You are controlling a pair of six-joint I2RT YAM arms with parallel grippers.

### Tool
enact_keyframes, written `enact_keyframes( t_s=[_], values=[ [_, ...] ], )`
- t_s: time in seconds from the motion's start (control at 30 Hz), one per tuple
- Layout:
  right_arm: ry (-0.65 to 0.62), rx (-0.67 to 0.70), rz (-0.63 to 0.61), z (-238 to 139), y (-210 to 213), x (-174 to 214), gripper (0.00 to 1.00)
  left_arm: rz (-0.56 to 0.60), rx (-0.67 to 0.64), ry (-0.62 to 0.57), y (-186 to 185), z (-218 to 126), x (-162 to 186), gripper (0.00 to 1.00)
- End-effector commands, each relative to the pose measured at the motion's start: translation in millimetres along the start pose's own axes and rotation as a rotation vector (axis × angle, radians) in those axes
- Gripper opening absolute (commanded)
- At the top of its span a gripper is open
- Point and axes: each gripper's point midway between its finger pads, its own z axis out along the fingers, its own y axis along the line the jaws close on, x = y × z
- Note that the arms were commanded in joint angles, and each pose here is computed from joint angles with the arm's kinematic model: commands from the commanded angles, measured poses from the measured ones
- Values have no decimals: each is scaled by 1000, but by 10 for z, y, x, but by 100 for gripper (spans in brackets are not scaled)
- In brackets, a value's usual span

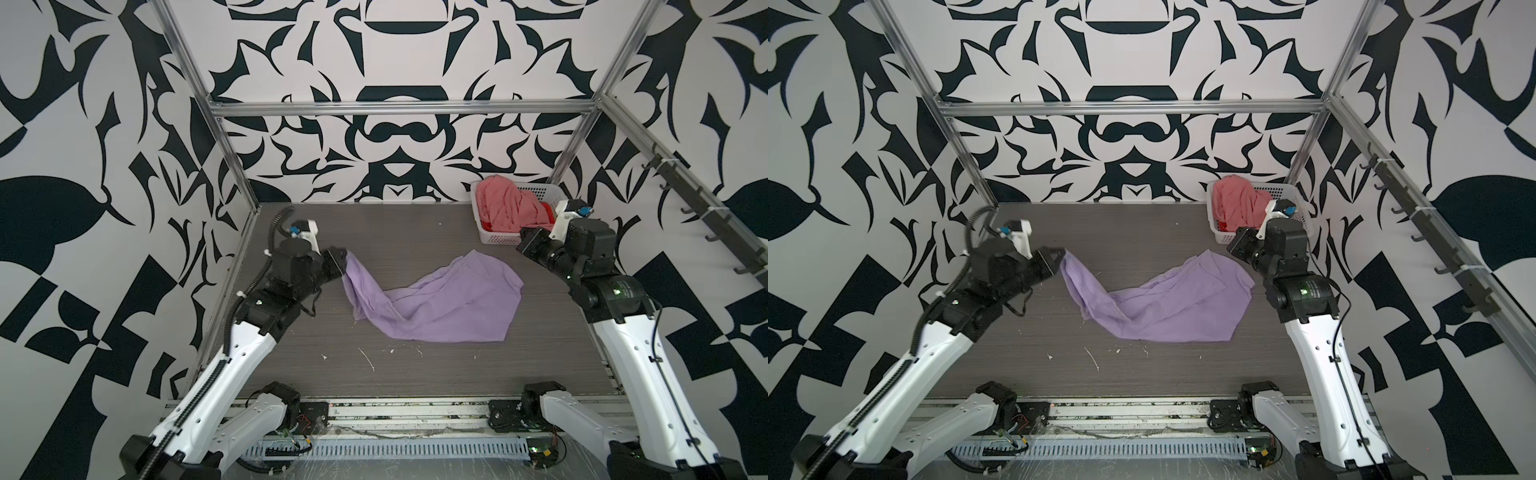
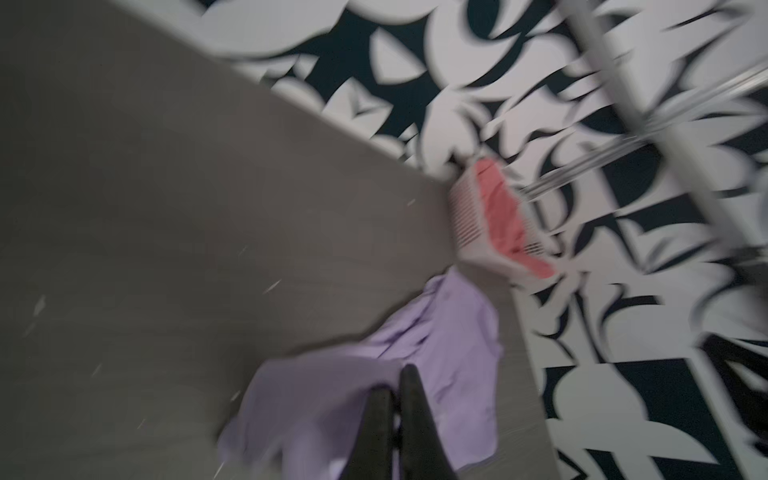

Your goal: Fold and stack the t-shirts

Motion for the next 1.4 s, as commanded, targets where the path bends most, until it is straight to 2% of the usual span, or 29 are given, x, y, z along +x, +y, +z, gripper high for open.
enact_keyframes(
  t_s=[0.0,0.1,0.3,0.43,0.67,0.73,1.17,1.27,1.37],
  values=[
    [77,20,78,168,-142,255,26,-77,10,-183,-27,-389,-320,0],
    [155,74,105,293,-356,558,36,-86,-59,-155,138,-332,-222,0],
    [250,143,86,610,-656,936,41,-86,-129,-111,268,-195,-136,0],
    [298,157,80,945,-676,970,45,-76,-148,-86,281,-162,-111,0],
    [386,153,112,1493,-654,1060,46,-102,-145,-80,332,-157,-43,0],
    [413,146,132,1636,-665,1136,50,-117,-144,-88,352,-163,-34,0],
    [506,195,122,2276,-703,1389,52,-137,-172,-126,435,-171,-64,0],
    [520,242,107,2356,-731,1454,48,-135,-175,-139,431,-179,-96,0],
    [535,296,126,2418,-809,1494,39,-130,-181,-148,434,-187,-117,0]
  ],
)
